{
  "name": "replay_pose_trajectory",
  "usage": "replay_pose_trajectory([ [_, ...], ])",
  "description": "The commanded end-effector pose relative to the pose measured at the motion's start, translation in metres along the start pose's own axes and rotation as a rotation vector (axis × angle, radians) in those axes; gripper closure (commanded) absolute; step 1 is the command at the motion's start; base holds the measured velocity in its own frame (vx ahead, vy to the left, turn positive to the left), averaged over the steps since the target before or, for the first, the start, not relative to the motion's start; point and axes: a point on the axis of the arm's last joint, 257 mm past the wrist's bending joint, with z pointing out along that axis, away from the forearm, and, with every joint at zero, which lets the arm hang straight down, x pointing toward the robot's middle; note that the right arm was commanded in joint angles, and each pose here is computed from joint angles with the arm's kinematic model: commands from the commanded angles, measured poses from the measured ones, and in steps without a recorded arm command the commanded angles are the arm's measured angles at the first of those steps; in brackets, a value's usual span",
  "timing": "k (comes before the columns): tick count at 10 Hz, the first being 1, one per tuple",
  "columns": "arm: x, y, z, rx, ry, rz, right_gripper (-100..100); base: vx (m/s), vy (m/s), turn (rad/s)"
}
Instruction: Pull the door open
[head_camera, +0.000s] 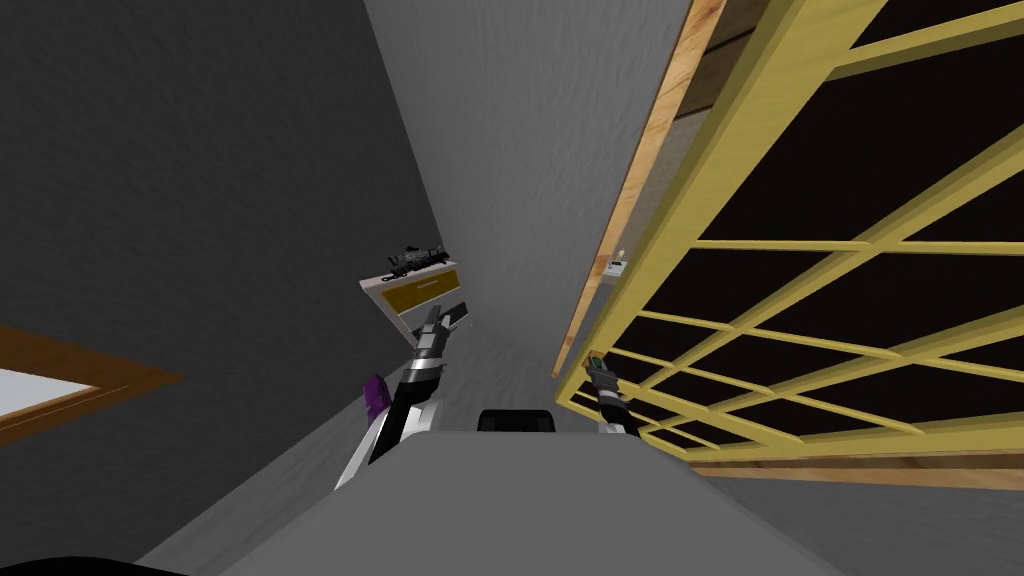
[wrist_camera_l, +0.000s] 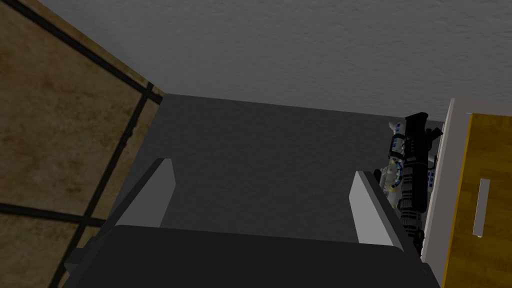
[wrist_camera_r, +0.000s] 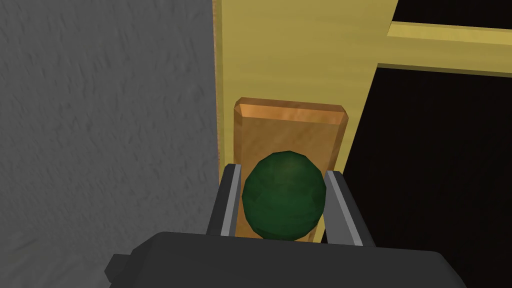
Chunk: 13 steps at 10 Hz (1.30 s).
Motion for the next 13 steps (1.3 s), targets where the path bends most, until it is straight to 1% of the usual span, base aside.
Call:
replay_pose_trajectory([
  [1, 0.000, -0.005, -0.0012, 0.029, 0.001, 0.004, 100, -0.214, -0.019, 0.067],
  [2, -0.001, -0.003, -0.0006, 0.018, -0.002, 0.001, 100, -0.099, -0.006, 0.026],
  [3, -0.002, -0.007, -0.0054, 0.045, -0.005, 0.002, 100, -0.137, 0.001, 0.089],
  [5, -0.002, -0.009, -0.0082, 0.065, -0.002, 0.002, 100, -0.199, -0.032, 0.077],
  [10, 0.000, -0.016, -0.0216, 0.148, 0.001, 0.004, 100, -0.219, -0.015, 0.083],
  [11, 0.000, -0.015, -0.0193, 0.136, 0.000, 0.002, 100, -0.123, -0.013, 0.027],
  [12, -0.002, -0.015, -0.0281, 0.163, -0.003, 0.002, 100, -0.172, -0.015, 0.110],
  [13, -0.001, -0.015, -0.0319, 0.175, -0.002, 0.001, 100, -0.272, -0.032, 0.135],
])
